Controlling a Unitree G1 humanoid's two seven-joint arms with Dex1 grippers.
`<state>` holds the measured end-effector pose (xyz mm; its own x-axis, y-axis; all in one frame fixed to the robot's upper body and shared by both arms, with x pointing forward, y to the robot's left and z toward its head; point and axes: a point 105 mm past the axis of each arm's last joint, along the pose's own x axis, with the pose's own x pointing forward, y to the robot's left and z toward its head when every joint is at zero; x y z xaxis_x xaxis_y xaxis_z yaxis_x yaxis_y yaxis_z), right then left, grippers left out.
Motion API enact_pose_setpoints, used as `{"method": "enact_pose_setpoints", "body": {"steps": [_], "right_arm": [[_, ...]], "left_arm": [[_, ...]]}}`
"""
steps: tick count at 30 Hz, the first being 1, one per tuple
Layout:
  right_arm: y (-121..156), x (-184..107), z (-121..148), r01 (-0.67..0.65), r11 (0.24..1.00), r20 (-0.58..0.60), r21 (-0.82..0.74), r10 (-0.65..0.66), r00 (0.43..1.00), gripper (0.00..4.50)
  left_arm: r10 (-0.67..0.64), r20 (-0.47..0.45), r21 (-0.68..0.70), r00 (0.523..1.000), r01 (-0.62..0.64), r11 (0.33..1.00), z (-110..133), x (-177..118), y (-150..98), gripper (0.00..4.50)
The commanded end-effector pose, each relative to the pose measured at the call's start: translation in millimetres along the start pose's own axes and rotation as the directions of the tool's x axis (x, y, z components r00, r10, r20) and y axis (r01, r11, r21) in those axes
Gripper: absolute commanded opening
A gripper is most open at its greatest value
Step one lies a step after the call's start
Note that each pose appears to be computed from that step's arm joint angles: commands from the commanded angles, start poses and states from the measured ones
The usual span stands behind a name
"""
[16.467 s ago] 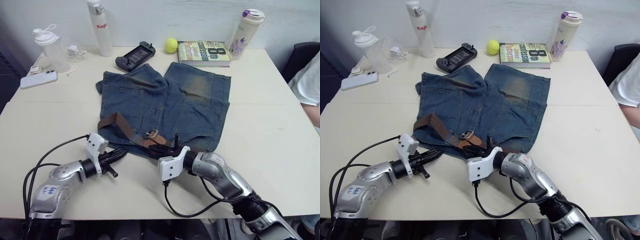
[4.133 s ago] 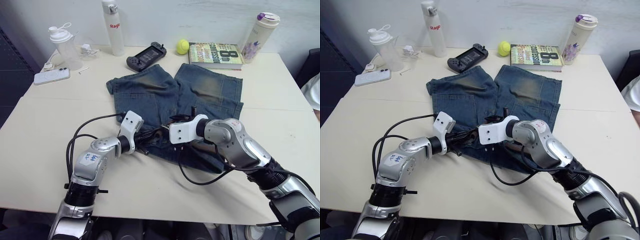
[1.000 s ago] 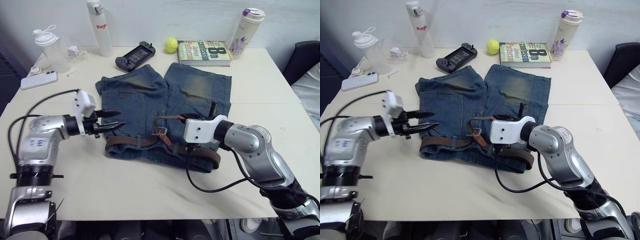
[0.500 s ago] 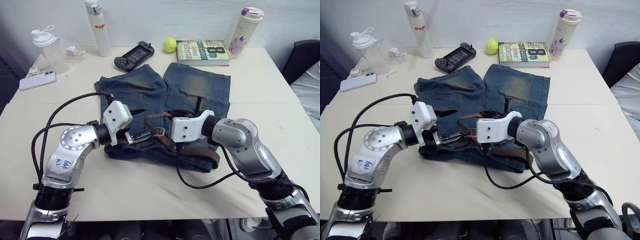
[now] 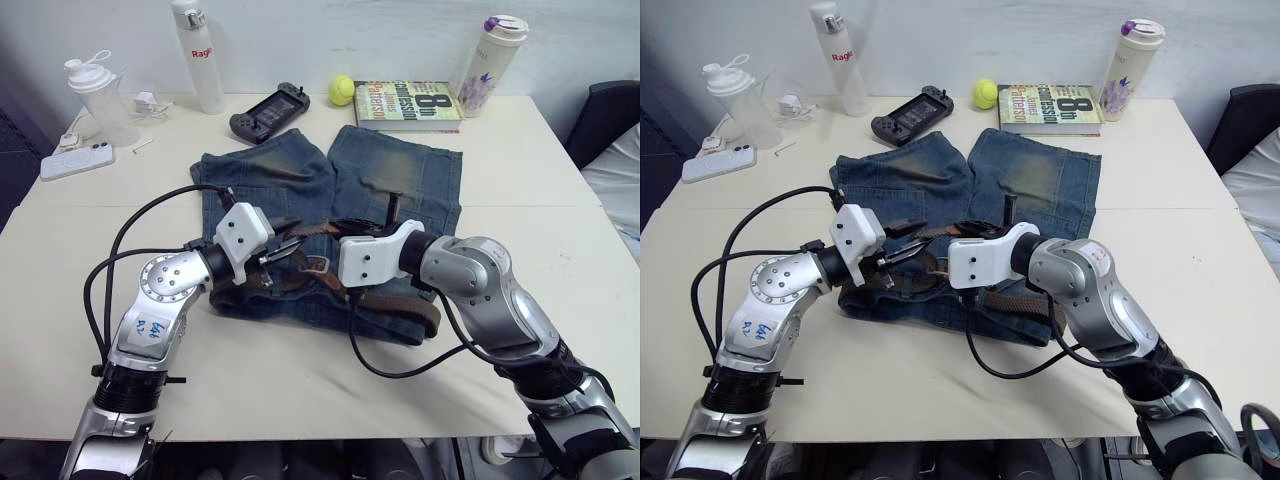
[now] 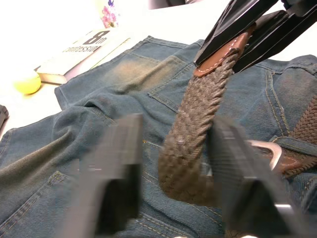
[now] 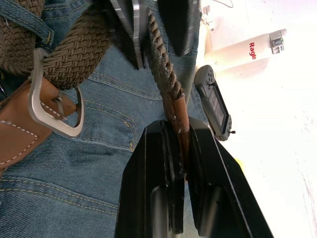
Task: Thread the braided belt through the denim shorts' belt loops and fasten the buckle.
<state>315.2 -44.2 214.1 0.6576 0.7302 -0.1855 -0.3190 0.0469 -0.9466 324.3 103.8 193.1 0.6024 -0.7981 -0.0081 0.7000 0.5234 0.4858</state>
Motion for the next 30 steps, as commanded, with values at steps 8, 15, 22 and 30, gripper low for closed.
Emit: {"method": "enact_pose_setpoints", "body": {"steps": [8, 15, 22, 30], "right_arm": [[-10, -4, 4, 0.044, 0.999, 0.008, 0.007, -0.044, 0.999, 0.00], [-16, -5, 6, 0.084, 0.986, 0.024, 0.147, -0.089, 0.996, 1.75], [-7, -18, -15, 0.089, 0.962, -0.073, 0.257, -0.072, 0.995, 3.24], [7, -7, 0, 0.143, 0.529, -0.049, 0.837, -0.188, 0.981, 3.01]], "left_arm": [[0.002, 0.038, 0.026, 0.999, -0.003, 1.000, 11, 1, -1, 0.03], [0.048, 0.034, 0.007, 0.998, -0.048, 0.999, 9, -1, 6, 0.00], [0.180, 0.029, -0.127, 0.983, -0.175, 0.976, 1, -14, 25, 0.00], [0.217, 0.084, -0.352, 0.973, -0.175, 0.919, 5, -17, 19, 0.00]]}}
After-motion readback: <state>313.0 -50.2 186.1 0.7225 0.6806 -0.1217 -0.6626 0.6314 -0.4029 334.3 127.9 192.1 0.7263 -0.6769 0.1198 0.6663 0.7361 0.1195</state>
